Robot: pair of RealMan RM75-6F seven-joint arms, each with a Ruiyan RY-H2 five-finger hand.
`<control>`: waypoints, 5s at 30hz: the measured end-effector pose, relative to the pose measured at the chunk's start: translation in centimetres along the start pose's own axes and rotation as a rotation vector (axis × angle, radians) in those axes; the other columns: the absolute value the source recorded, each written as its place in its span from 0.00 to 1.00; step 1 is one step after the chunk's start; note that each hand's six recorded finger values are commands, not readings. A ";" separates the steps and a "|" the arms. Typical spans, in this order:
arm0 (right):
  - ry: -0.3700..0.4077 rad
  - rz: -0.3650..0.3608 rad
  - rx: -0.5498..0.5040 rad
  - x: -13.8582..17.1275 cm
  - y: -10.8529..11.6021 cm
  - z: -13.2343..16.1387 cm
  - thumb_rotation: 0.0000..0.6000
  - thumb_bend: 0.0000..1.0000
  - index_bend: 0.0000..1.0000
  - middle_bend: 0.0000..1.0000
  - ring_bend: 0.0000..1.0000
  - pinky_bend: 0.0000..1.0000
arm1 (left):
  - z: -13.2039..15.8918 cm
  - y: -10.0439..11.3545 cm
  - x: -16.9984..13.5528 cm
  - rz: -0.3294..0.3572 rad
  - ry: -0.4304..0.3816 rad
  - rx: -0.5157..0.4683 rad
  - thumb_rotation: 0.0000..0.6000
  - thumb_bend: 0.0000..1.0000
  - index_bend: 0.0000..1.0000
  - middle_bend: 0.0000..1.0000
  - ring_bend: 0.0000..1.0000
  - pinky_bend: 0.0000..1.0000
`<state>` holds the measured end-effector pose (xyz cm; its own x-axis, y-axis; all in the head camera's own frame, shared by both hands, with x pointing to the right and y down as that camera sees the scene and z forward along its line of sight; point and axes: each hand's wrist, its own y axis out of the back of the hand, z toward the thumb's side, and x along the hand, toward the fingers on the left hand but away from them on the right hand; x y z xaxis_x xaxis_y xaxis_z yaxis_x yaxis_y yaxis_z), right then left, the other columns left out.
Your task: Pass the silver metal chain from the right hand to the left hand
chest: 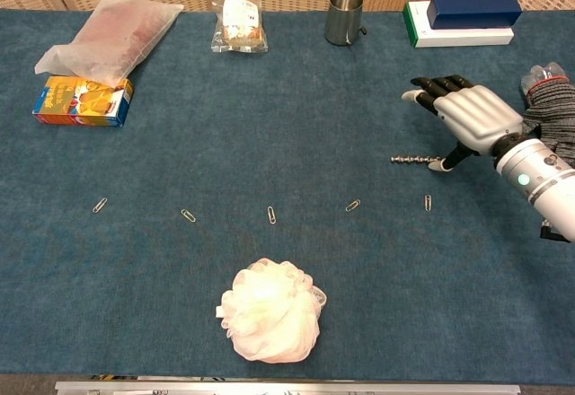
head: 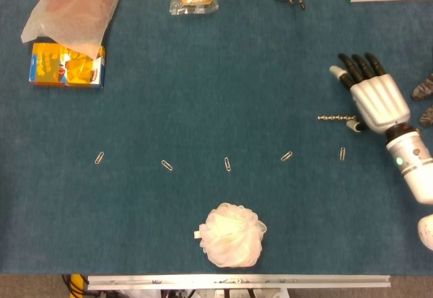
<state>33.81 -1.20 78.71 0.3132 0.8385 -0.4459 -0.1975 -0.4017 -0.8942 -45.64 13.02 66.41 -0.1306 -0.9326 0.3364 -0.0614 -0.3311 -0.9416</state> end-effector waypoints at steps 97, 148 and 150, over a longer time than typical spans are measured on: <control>0.144 0.148 0.046 0.1 -0.7 3.9 1.00 0.31 0.54 0.00 0.00 0.04 | -0.5 -0.5 -0.8 -0.009 0.022 -0.014 1.00 0.15 0.38 0.43 0.39 0.57; 0.182 0.039 -0.112 7.2 2.5 3.0 1.00 0.34 0.61 0.02 0.00 0.04 | 2.2 0.0 -1.0 -0.001 -0.007 0.030 1.00 0.15 0.38 0.43 0.39 0.58; 0.188 0.038 -0.118 7.7 2.5 2.9 1.00 0.34 0.61 0.02 0.00 0.04 | 2.5 0.1 -1.1 0.001 -0.009 0.037 1.00 0.15 0.38 0.43 0.39 0.57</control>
<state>33.00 5.36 73.20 0.4774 0.7428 -0.4693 -0.1062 -0.4814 -0.8700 -42.99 13.62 65.96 -0.1219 -0.9341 0.3354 -0.0247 -0.3350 -0.9419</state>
